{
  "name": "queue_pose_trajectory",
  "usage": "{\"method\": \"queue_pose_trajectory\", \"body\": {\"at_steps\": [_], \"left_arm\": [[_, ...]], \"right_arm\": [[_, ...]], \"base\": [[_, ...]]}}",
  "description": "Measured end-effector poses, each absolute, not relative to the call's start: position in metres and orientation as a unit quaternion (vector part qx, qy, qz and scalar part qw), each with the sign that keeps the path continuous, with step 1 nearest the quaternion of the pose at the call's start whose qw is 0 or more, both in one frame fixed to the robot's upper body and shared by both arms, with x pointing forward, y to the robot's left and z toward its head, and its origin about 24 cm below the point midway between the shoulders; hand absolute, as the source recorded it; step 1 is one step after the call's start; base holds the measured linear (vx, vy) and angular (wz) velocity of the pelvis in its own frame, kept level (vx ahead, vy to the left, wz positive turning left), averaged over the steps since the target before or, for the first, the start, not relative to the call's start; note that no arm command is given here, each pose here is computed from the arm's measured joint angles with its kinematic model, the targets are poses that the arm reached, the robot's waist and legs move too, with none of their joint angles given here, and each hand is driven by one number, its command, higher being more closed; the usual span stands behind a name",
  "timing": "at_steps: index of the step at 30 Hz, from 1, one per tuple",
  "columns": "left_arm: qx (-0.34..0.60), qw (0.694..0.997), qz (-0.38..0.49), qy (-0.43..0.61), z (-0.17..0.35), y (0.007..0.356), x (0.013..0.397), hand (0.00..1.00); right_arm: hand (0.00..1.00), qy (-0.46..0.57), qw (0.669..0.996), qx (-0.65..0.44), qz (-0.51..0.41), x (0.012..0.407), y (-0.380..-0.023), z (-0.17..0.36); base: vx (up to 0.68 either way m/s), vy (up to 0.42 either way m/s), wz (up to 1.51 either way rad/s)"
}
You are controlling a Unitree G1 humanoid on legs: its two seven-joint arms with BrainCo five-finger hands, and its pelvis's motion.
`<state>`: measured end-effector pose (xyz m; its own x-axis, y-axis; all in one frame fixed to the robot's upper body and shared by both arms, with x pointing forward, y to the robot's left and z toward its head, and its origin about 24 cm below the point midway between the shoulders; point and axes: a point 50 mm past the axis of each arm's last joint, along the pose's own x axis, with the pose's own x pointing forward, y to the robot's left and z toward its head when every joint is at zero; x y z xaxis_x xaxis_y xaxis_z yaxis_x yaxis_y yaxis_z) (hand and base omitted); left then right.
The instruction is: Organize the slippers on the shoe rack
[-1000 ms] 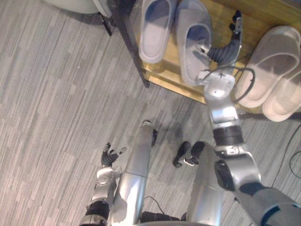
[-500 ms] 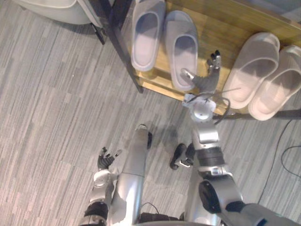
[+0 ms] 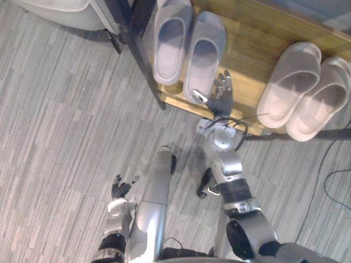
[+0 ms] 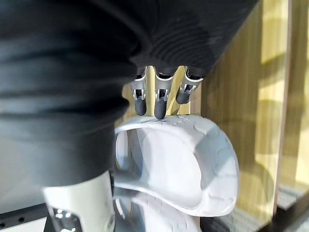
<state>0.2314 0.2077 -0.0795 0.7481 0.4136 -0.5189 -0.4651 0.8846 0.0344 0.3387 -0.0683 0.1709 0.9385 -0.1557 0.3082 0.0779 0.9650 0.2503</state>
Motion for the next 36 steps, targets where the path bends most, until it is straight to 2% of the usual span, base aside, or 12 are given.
{"method": "queue_pose_trajectory", "body": {"at_steps": [9,25,31,36], "left_arm": [[-0.048,0.931,0.242,0.267,-0.078,0.209,0.235,0.0],[-0.068,0.932,0.243,0.258,-0.077,0.211,0.238,0.0],[-0.075,0.933,0.241,0.256,-0.077,0.212,0.237,0.0],[-0.078,0.931,0.25,0.255,-0.077,0.216,0.236,0.0]], "right_arm": [[0.0,-0.194,0.97,0.136,-0.059,0.343,-0.068,0.195],[0.0,-0.176,0.975,0.123,-0.058,0.351,-0.08,0.187],[0.0,-0.173,0.979,0.086,-0.068,0.335,-0.089,0.166],[0.0,-0.117,0.99,0.036,-0.066,0.313,-0.096,0.117]], "base": [[0.0,0.0,0.0],[0.0,-0.004,-0.01],[0.02,0.017,-0.1],[0.07,0.0,0.01]]}}
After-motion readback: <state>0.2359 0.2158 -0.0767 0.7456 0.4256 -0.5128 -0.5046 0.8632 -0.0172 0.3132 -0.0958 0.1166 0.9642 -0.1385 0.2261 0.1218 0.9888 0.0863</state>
